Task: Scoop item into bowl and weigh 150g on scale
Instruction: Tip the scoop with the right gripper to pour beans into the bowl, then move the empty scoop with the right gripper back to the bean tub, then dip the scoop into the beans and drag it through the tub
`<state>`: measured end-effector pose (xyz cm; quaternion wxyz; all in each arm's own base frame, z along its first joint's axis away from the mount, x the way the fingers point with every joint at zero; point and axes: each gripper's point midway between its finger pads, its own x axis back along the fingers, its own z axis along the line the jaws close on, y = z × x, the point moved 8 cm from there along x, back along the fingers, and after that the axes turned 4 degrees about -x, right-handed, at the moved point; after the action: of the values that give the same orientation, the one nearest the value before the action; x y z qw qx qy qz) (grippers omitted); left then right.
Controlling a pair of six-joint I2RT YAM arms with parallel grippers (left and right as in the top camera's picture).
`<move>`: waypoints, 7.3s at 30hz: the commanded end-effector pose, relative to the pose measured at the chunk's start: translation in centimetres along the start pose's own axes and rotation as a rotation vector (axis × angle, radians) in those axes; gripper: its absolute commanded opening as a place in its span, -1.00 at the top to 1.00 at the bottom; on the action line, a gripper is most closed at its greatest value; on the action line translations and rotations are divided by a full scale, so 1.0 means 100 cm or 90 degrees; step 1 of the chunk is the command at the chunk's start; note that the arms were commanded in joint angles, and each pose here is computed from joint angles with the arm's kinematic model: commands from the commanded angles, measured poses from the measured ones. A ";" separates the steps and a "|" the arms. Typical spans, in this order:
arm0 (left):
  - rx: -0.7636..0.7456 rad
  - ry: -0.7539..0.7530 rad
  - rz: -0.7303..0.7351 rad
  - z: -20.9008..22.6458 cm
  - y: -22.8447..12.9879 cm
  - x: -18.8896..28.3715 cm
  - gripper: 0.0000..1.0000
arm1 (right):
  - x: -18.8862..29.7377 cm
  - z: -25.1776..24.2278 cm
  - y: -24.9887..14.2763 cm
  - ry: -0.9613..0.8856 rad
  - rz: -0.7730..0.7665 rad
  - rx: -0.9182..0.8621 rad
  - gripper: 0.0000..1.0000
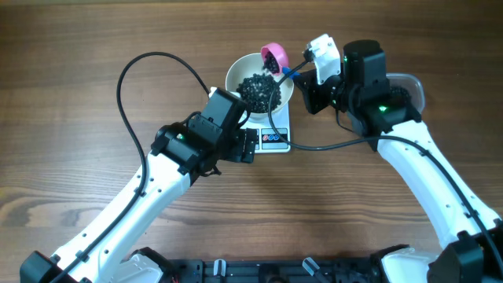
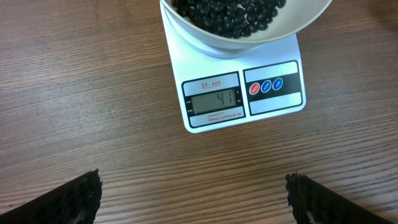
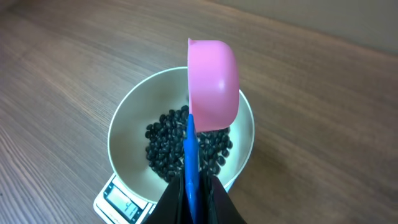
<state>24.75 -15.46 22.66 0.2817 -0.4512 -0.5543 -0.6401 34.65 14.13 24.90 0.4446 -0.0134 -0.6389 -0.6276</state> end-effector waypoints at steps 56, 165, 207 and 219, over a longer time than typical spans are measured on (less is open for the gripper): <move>-0.006 0.001 0.008 0.002 -0.001 -0.004 -1.00 | 0.147 -0.090 -0.002 -0.384 -0.058 -0.140 0.91; -0.006 0.001 0.008 0.002 -0.001 -0.004 -1.00 | 0.102 -0.162 -0.107 -0.103 0.161 -0.355 0.92; -0.006 0.001 0.008 0.002 -0.001 -0.004 -1.00 | 0.101 -0.183 -0.122 -0.030 0.107 -0.604 0.92; -0.006 0.001 0.008 0.002 -0.001 -0.004 -1.00 | 0.101 -0.182 -0.120 -0.018 0.098 -0.648 0.91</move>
<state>24.75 -15.46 22.66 0.2815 -0.4514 -0.5542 -0.6402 31.31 -9.14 17.72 0.4067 -0.3086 -0.2856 -0.8111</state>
